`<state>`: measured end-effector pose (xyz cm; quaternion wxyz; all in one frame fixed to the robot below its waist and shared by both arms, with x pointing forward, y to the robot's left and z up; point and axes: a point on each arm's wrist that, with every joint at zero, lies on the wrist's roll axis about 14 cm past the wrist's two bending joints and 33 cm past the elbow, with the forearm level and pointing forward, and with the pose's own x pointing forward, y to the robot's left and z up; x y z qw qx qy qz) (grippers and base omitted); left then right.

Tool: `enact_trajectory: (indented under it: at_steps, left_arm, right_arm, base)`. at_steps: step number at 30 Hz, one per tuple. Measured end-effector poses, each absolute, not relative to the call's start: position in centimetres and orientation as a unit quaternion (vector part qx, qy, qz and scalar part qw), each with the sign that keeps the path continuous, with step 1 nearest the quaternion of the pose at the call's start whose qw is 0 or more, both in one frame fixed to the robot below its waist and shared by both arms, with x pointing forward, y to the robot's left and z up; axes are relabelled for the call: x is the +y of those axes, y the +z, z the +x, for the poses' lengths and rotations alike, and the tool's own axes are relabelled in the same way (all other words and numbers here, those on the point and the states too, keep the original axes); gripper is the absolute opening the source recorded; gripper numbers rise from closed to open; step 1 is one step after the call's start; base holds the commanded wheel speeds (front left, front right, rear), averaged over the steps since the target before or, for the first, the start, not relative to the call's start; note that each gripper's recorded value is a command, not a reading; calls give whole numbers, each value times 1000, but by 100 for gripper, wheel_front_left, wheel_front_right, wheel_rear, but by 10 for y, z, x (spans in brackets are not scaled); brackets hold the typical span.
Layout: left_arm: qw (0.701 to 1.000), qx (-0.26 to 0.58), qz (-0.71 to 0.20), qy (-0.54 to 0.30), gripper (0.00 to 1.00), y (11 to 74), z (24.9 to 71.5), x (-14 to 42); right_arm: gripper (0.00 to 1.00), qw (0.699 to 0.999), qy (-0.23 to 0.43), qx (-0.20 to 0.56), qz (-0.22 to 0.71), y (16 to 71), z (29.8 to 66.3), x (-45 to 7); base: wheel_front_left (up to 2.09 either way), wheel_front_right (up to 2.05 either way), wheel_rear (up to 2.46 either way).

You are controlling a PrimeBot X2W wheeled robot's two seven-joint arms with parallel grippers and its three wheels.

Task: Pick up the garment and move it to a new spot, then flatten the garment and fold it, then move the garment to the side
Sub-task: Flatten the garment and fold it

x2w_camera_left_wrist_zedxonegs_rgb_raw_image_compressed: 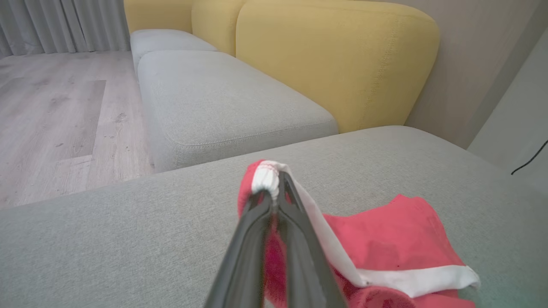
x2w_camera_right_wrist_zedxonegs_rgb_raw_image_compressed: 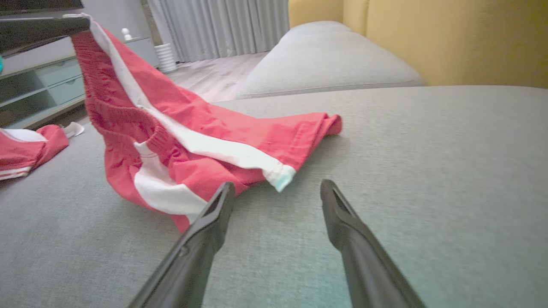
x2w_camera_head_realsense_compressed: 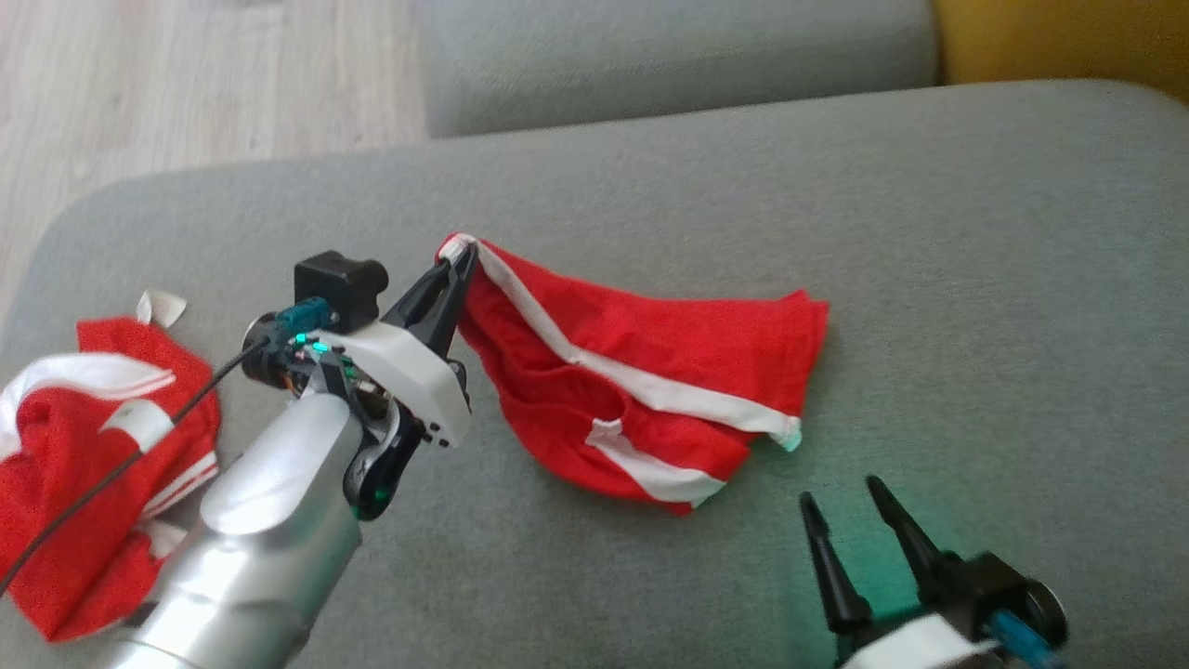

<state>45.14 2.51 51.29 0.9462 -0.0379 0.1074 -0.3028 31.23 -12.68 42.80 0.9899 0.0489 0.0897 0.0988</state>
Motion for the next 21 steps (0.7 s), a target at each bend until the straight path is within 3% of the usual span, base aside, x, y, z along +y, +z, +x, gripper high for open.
enact_trajectory:
  at_steps: [7, 19, 21]
  left_arm:
    - [951, 107, -44, -286, 0, 508, 461, 42]
    - [953, 101, -42, -282, 0, 507, 468, 48]
    - [953, 99, -41, -283, 0, 508, 470, 48]
  right_arm:
    - [100, 983, 148, 100, 32, 422, 338, -101]
    - [100, 978, 156, 134, -21, 399, 357, -106]
    - [95, 978, 160, 130, -26, 401, 363, -104]
  base:
    - [0, 0, 0]
    - [0, 0, 0]
    - [0, 0, 0]
